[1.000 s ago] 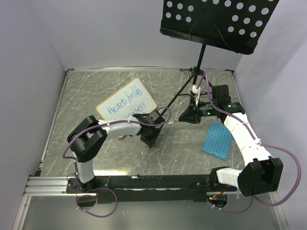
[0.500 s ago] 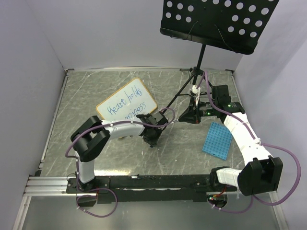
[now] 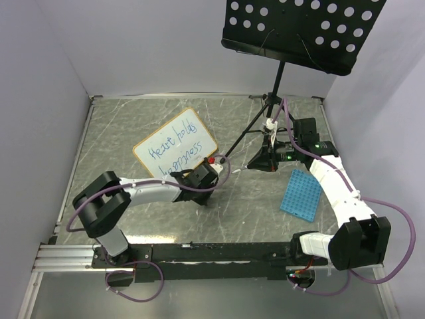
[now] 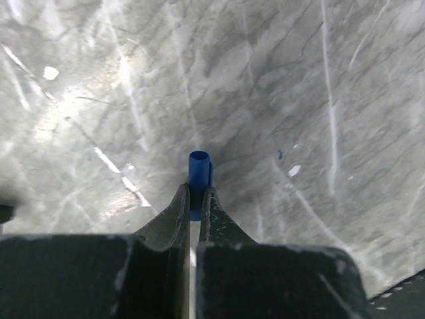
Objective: Write a sentence on the whiteboard
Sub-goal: Pick up the pen cap from the center of the board.
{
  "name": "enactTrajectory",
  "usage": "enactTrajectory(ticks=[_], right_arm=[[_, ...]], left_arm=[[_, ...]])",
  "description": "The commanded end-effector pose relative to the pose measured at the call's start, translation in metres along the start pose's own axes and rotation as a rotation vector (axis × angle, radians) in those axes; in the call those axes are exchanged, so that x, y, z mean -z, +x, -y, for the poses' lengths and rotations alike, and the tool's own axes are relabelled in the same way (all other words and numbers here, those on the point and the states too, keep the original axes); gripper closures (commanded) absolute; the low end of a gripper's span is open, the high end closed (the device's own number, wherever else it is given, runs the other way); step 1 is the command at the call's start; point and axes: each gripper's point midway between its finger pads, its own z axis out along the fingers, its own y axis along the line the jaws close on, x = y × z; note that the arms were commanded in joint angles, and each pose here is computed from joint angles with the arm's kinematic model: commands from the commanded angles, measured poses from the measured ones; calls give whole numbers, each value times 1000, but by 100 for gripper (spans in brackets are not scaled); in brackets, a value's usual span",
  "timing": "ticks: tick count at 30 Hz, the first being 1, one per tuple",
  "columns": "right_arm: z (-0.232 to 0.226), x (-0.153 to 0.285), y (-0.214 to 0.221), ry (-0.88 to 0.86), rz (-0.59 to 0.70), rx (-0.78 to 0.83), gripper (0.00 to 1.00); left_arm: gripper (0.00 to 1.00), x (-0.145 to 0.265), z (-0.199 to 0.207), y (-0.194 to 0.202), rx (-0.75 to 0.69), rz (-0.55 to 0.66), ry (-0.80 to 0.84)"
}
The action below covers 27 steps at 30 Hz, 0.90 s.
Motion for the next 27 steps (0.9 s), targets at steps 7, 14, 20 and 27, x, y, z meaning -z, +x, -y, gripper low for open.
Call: enactTrajectory(ticks=[7, 14, 20, 27], right_arm=[[-12, -3, -16, -94, 56, 22, 100], [-18, -14, -11, -143, 33, 9, 100], [-20, -35, 4, -165, -47, -13, 100], [-28, -50, 11, -215, -89, -25, 100]], left_arm=[[99, 27, -4, -39, -176, 246, 19], [99, 43, -4, -51, -263, 337, 33], [99, 73, 12, -63, -429, 513, 146], [99, 107, 28, -66, -568, 679, 243]])
